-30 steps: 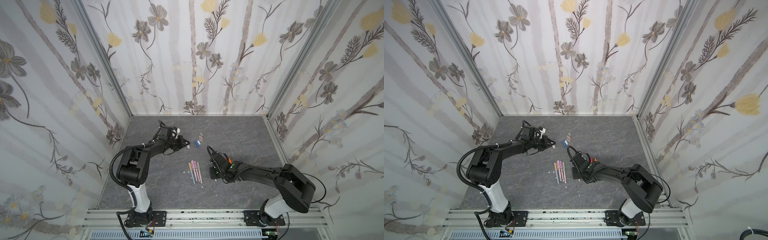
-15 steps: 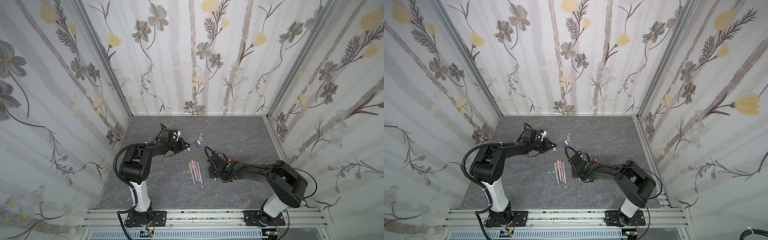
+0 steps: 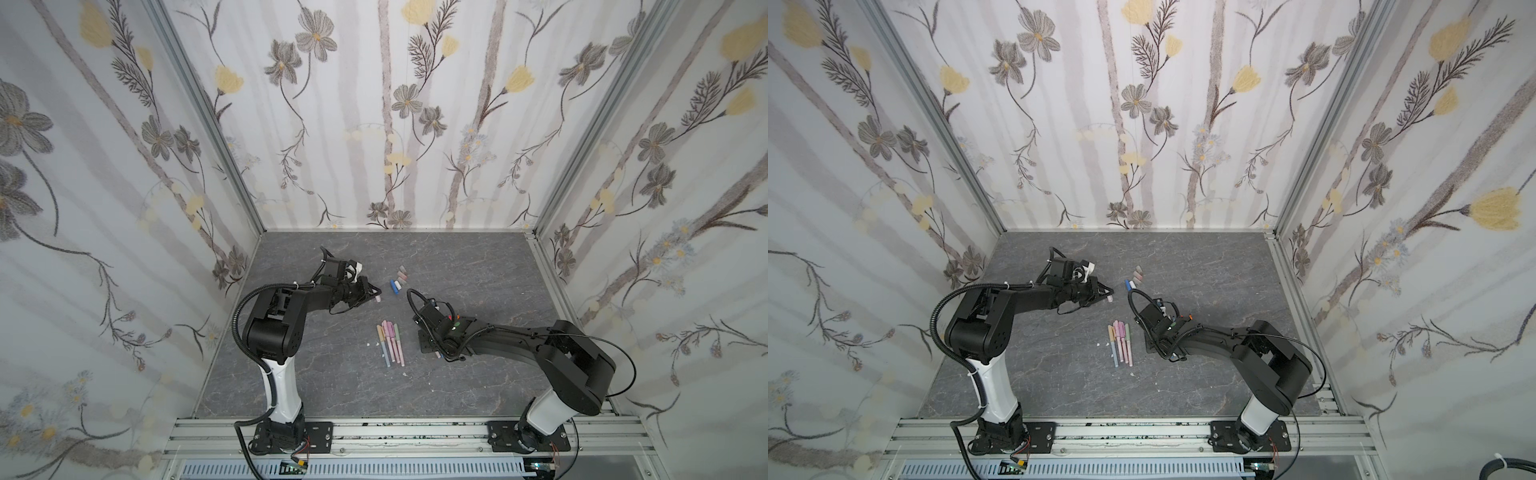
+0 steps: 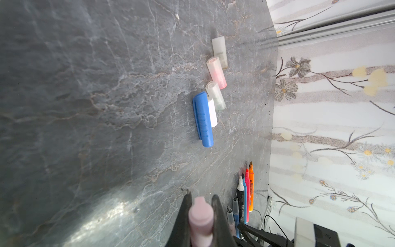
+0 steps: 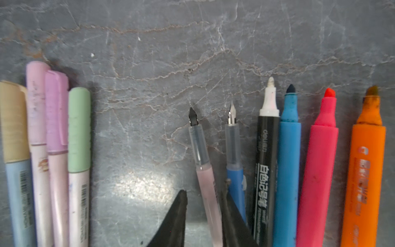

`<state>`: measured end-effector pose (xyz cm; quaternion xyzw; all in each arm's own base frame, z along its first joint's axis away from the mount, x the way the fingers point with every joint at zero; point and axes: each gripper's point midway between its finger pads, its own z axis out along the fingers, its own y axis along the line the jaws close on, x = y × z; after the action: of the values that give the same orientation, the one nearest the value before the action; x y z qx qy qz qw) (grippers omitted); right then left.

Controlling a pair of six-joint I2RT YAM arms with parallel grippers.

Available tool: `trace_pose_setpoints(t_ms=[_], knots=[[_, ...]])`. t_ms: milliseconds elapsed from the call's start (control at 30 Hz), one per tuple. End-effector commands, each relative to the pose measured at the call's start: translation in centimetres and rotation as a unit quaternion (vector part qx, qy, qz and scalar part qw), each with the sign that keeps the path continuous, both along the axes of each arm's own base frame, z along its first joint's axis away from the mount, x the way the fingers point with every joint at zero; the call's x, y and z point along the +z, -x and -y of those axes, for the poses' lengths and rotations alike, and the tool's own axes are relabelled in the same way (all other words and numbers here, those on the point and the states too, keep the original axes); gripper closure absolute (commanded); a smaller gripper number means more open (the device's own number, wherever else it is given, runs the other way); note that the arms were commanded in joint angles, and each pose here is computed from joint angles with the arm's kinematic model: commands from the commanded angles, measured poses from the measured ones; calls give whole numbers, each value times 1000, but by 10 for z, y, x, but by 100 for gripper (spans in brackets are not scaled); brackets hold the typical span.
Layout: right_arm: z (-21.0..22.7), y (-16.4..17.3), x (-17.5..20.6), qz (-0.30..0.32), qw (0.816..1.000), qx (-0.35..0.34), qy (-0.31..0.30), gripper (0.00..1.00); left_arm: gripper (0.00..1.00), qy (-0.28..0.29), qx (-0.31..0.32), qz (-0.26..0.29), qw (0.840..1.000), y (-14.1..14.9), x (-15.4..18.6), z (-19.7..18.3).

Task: Remove pen caps from pens
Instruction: Place the pen at the center of the table, then place the pen cap at the top-center of the table.

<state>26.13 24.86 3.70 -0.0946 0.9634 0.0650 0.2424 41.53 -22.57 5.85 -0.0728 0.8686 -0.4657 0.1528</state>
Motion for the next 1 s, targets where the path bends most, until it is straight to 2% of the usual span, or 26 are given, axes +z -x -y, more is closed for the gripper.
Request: trace_pose_setpoints(t_ms=[0, 233, 367, 600, 967], knots=[[-4, -6, 23, 30, 999, 8, -16, 65, 95, 5, -4, 5, 1000, -5, -1, 5], [-5, -16, 66, 82, 995, -1, -57, 64, 95, 5, -5, 5, 1000, -14, -7, 12], [-4, -17, 77, 85, 994, -3, -66, 63, 94, 3, -4, 5, 1000, -19, -12, 12], [-4, -15, 82, 87, 993, -4, -86, 63, 89, 0, -3, -1, 1000, -19, -20, 12], [-5, -16, 80, 84, 992, -3, -90, 63, 87, -2, 0, -5, 1000, -21, -27, 12]])
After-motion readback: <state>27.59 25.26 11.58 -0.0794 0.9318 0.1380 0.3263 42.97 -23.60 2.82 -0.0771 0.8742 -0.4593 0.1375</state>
